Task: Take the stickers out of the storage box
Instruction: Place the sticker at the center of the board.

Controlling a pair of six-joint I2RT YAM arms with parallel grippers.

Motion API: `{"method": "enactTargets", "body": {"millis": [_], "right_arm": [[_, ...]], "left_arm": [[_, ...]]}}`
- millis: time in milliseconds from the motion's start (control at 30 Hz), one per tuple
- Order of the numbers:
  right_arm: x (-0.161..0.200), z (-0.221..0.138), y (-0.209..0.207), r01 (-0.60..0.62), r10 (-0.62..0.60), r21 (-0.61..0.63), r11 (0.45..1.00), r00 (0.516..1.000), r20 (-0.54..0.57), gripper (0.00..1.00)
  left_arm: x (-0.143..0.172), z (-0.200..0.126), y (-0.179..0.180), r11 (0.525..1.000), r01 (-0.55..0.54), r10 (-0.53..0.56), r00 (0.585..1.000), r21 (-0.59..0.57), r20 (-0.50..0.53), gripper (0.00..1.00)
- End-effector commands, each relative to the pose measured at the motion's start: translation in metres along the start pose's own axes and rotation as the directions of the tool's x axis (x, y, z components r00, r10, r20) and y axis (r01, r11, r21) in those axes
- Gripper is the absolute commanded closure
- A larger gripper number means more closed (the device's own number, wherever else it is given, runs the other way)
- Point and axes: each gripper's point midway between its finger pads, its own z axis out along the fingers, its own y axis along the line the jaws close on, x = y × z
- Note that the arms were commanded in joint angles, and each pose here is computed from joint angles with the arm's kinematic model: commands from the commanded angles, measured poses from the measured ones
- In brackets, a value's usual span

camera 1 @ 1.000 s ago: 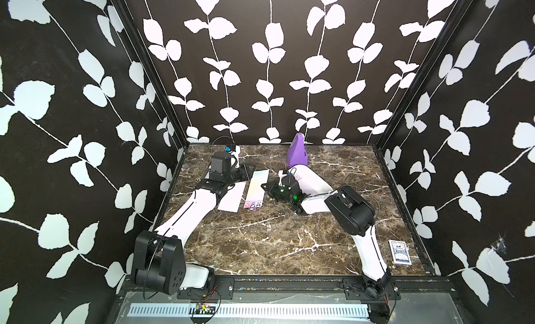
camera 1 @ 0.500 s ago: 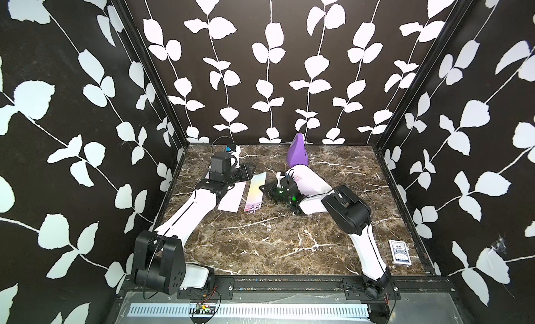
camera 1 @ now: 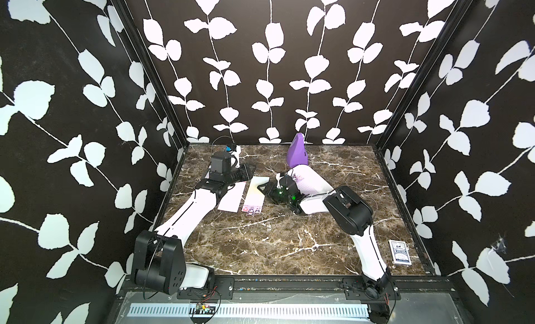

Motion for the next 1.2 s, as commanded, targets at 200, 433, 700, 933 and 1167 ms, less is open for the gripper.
{"method": "enactTargets", "body": {"millis": [200, 433, 700, 933, 1167], "right_arm": [[-0.012, -0.025, 0.05, 0.095, -0.094, -0.03, 0.995, 0.995, 0.04, 0.01], [-0.013, -0.03, 0.053, 0.114, -0.115, 0.024, 0.993, 0.993, 0.023, 0.01], [-0.019, -0.05, 0.054, 0.208, -0.213, 0.1, 0.973, 0.976, 0.047, 0.01], [-0.043, -0.085, 0.073, 0.354, -0.371, 0.168, 0.92, 0.924, 0.086, 0.01], [-0.08, -0.129, 0.05, 0.438, -0.47, 0.278, 0.855, 0.881, 0.059, 0.01]], "left_arm": [[-0.012, -0.006, -0.008, 1.0, -0.013, 0.012, 0.999, 0.023, 0.035, 0.6], [-0.012, -0.006, -0.009, 0.999, -0.009, 0.008, 0.999, 0.033, 0.035, 0.6], [-0.01, -0.005, -0.01, 0.999, -0.005, 0.004, 1.0, 0.04, 0.027, 0.6], [-0.006, 0.0, -0.008, 0.999, 0.015, -0.015, 1.0, 0.042, 0.007, 0.6], [0.018, 0.02, -0.012, 1.0, 0.004, -0.004, 0.998, 0.008, -0.069, 0.6]]}}
